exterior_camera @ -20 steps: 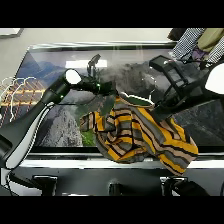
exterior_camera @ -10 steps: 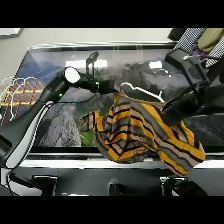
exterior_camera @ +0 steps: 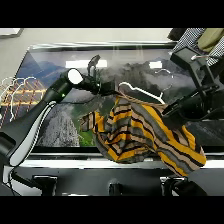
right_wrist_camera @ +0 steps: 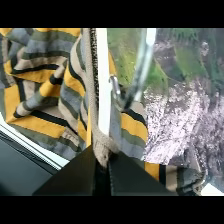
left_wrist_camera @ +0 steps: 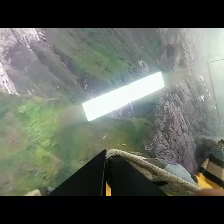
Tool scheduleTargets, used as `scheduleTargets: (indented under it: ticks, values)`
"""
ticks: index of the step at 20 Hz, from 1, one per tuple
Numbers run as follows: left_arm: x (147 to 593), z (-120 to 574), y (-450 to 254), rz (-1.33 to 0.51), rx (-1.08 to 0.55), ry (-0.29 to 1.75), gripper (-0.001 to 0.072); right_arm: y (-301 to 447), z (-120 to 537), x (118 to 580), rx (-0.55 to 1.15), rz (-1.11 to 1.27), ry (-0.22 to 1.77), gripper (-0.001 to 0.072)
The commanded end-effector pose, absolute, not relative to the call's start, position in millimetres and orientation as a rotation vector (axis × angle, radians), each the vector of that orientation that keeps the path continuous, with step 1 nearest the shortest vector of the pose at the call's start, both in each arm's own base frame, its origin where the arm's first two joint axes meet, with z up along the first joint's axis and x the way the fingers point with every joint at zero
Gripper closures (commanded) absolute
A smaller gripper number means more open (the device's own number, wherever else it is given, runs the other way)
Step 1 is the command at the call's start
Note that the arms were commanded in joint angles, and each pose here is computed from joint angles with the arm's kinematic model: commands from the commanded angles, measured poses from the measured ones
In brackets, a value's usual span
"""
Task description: Fold the clothes and pants, and hang the long-sleeved shirts on hangers.
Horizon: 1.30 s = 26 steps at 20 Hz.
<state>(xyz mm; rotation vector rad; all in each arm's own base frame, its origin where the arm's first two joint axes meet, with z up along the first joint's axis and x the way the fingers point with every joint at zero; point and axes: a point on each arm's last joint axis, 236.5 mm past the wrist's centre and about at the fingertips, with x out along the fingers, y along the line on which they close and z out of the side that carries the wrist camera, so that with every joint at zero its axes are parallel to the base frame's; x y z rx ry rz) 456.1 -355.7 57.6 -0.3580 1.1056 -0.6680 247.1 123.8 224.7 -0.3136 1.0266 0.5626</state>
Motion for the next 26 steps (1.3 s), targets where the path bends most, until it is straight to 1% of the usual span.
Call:
scheduleTargets:
  ticks: [1, 6, 12, 15, 18, 21, 23, 26]
  values:
    - [458.4, 54.8, -355.3, -0.663, -0.359, 1.105, 0.0682, 127.6, 225.2, 244.6, -0.313, 0.585, 1.026, 0.0691]
    - [467.6, 70.3, -359.3, -0.672, -0.382, 1.052, 0.0682, 126.7, 201.5, 242.4, -0.335, 0.599, 1.157, 0.0691]
    - [478.5, 110.7, -358.8, -0.7, -0.383, 0.97, 0.0682, 134.4, 178.5, 274.5, -0.391, 0.619, 1.175, 0.0691]
    - [474.2, 135.8, -356.0, -0.732, -0.357, 0.961, 0.0682, 162.3, 169.4, 300.9, -0.407, 0.726, 1.101, 0.0691]
    - [469.2, 169.6, -343.6, -0.753, -0.312, 0.938, 0.0682, 200.5, 160.6, 318.7, -0.347, 0.852, 1.046, 0.0691]
    - [451.7, 207.2, -323.4, -0.762, -0.299, 0.912, 0.0682, 223.5, 162.6, 350.6, -0.309, 0.878, 0.926, 0.0691]
    - [431.8, 233.5, -311.3, -0.771, -0.286, 0.9, 0.0682, 245.8, 163.6, 364.1, -0.271, 0.92, 0.861, 0.0691]
    - [402.9, 258.3, -288.2, -0.723, -0.254, 0.91, 0.0682, 283.3, 159.8, 365.2, -0.365, 0.989, 0.766, 0.0691]
